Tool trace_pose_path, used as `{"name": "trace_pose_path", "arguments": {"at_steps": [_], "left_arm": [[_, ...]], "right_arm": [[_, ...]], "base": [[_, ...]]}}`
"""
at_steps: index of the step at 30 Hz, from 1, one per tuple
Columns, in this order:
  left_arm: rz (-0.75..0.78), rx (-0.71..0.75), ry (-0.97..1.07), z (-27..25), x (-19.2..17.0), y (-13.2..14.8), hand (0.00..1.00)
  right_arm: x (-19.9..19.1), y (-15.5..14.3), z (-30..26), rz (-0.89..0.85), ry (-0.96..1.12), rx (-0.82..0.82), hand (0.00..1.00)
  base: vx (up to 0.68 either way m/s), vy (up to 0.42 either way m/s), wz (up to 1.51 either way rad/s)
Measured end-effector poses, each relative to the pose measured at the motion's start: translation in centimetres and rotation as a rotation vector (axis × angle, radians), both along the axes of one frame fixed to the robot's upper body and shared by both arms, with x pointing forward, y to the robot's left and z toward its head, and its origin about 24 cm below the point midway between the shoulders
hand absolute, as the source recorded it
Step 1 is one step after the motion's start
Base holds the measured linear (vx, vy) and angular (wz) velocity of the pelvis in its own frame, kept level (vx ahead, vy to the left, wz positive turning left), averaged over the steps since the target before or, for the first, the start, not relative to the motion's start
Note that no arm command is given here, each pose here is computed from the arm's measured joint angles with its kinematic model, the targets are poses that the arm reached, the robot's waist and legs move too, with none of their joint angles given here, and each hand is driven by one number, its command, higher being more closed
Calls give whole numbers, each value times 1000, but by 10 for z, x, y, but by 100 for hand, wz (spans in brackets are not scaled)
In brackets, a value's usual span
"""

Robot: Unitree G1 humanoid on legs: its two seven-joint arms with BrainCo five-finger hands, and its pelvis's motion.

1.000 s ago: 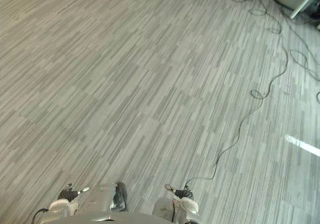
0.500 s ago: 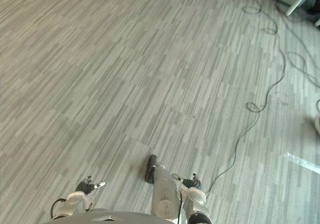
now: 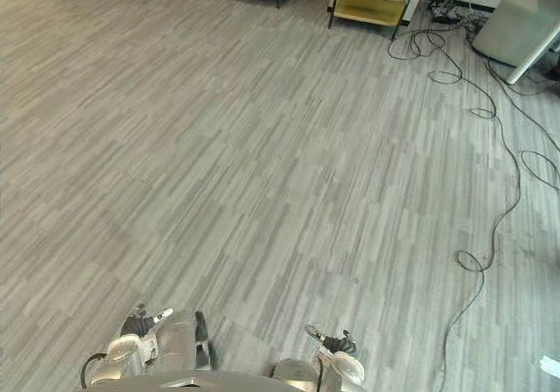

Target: Pick up cushions and gather them together orderly.

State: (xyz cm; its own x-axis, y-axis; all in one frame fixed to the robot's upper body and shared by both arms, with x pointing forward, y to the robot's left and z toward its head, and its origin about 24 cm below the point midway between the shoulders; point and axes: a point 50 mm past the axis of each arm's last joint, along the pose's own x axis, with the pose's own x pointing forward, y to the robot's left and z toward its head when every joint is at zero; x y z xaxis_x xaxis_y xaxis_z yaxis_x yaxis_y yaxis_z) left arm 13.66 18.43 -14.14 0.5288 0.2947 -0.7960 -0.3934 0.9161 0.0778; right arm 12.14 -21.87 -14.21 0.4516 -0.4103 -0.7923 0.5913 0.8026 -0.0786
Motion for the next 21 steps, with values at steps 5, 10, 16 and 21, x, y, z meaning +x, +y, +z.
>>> {"name": "trace_pose_path", "arguments": {"at_steps": [5,10,16,21], "left_arm": [[30,29,-2,1,4,7,0],[-41,61,59,-4,-4,12,0],[-93,68,114,-9,-9,9,0],[-106,61,143,-12,-16,7,0]], "right_arm": [[0,19,-6,-66,13,71,0],[0,26,-6,-63,3,95,0],[-5,11,-4,-49,-8,63,0],[-9,5,-4,-87,-2,61,0]], "base": [[656,296,-35],[468,195,-43],[395,29,-22],[436,-176,4]]}}
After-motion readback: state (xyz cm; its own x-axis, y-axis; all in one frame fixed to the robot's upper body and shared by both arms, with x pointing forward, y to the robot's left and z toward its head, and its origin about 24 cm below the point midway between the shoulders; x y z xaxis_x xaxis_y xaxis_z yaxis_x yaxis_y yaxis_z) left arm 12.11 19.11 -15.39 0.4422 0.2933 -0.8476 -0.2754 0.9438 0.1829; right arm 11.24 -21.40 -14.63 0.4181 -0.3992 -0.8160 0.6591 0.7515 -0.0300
